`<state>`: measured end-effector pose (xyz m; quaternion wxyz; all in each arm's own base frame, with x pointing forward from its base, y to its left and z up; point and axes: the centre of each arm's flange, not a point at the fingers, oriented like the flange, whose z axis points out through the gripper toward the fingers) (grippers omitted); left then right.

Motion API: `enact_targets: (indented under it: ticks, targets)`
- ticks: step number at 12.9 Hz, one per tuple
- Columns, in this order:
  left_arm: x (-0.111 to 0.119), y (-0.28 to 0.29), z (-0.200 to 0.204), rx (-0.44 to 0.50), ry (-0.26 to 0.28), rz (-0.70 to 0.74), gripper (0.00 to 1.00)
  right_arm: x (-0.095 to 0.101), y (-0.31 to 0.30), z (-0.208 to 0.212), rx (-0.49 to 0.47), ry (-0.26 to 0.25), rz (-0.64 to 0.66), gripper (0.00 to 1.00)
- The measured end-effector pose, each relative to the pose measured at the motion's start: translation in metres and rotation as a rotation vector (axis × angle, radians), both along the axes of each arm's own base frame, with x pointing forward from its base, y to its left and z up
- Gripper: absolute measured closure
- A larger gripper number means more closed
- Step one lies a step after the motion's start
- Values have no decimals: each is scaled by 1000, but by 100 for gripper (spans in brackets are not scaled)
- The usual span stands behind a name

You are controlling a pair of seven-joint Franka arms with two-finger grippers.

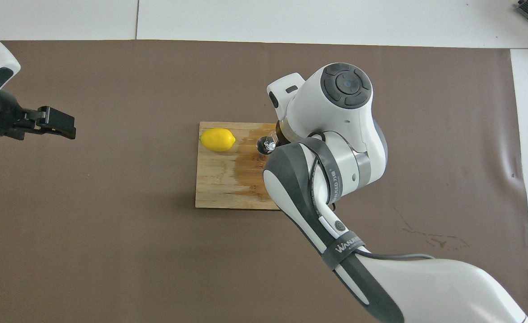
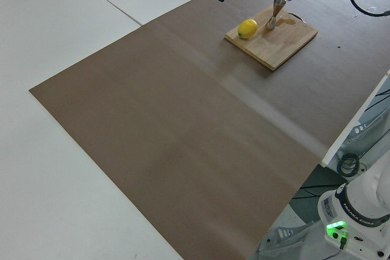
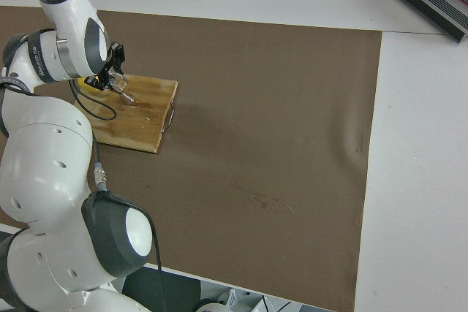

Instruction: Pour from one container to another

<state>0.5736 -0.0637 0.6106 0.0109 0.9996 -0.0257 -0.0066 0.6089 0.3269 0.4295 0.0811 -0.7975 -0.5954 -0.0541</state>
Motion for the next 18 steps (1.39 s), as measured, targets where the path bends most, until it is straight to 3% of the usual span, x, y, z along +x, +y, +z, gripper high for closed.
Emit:
enact_targets:
  ticks: [18]
  targets:
    - [0,0,0,0,0,0,0,7,6,7,-49,28,-24,51]
